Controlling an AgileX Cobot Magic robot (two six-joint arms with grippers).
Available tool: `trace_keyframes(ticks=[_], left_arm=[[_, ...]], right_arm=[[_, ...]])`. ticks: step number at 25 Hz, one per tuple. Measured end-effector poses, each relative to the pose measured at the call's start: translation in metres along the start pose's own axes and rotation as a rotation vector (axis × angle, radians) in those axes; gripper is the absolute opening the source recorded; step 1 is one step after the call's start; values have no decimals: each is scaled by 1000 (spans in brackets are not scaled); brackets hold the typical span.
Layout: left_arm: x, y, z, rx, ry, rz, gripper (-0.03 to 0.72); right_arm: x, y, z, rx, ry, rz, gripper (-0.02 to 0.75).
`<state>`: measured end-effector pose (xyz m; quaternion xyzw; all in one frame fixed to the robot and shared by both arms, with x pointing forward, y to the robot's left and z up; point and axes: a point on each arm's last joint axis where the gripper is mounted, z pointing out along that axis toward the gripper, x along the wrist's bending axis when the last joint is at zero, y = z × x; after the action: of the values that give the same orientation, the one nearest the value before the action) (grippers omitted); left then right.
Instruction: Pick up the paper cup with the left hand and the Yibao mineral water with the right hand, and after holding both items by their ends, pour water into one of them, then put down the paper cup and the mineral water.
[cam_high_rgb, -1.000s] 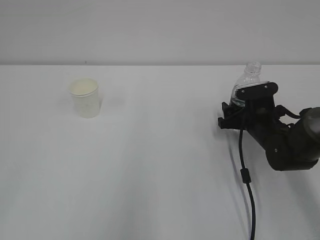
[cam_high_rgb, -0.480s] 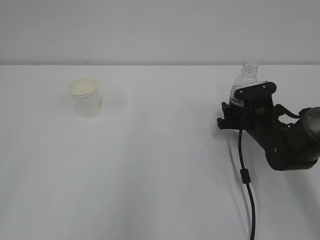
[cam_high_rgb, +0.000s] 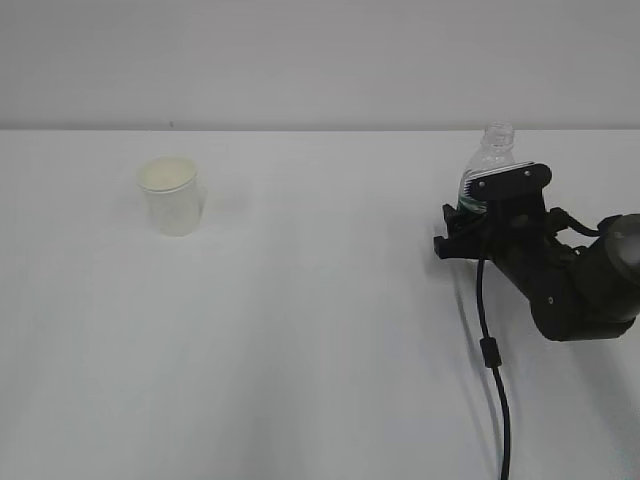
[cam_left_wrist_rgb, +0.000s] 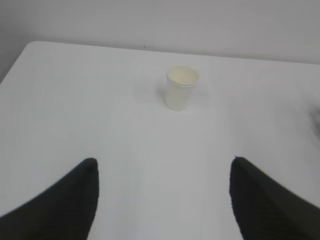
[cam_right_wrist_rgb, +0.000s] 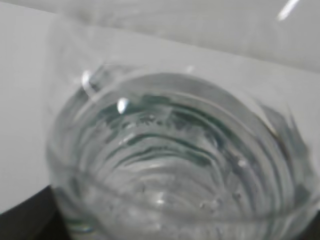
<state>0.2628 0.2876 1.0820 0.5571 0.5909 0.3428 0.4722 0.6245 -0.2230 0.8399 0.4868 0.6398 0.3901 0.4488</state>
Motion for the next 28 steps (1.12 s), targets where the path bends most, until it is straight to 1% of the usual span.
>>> trace_keyframes(ticks=[10,19,28], left_arm=[[0,0,0,0,0,0,583],[0,0,0,0,0,0,582],[0,0,0,0,0,0,583]], right_arm=[[-2,12,-3,21,9,-2,517],[-2,13,-4,42,14,-4,515],[-2,16,-5,50,18,-8,491]])
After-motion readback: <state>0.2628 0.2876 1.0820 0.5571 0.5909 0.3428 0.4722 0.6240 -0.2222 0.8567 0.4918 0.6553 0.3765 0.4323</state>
